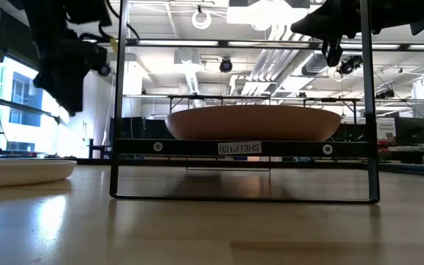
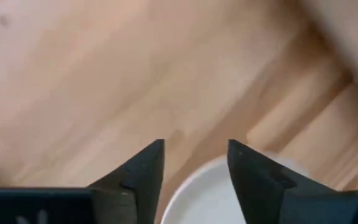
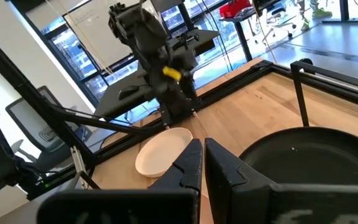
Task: Place and stack plates onto a shelf
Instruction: Stack the white plate on top of the light pink plate on the shelf
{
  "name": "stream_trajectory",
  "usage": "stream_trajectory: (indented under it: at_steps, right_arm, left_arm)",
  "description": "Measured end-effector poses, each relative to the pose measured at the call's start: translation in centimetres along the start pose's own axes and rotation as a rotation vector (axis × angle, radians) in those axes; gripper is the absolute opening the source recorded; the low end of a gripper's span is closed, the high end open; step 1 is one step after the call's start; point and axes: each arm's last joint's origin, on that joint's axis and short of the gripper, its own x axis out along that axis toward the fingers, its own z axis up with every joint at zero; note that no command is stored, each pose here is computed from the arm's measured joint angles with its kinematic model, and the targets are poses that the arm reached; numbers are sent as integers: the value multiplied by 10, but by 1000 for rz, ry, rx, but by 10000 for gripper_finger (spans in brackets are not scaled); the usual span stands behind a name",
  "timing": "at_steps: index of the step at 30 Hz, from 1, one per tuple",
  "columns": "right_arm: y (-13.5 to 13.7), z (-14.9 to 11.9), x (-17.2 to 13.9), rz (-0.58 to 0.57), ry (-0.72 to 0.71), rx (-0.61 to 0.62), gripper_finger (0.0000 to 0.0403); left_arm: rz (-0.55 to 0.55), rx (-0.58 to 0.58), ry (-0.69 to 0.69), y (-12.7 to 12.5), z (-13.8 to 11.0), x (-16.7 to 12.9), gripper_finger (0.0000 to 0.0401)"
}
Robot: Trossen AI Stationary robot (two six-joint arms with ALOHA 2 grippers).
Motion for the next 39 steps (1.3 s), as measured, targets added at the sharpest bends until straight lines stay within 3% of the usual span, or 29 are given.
stream_trajectory:
  at_steps: [8, 14, 25, 36, 39]
  right_arm:
    - [0, -1, 0, -4, 6, -2, 0]
    - [-1, -3, 0, -13, 26, -6, 0]
    - [-2, -4, 0, -21, 41, -7, 0]
    - [-2, -5, 0, -24, 47, -6, 0]
    - [-2, -4, 0, -24, 47, -4, 0]
  left_arm:
    - [-5, 267, 202, -28, -11, 28, 199]
    - [48, 317, 341, -39, -15, 55, 200]
    - [102, 497, 377, -46, -12, 86, 200]
    - [124, 523, 435, -48, -12, 107, 199]
    - [105, 517, 444, -48, -12, 108, 181]
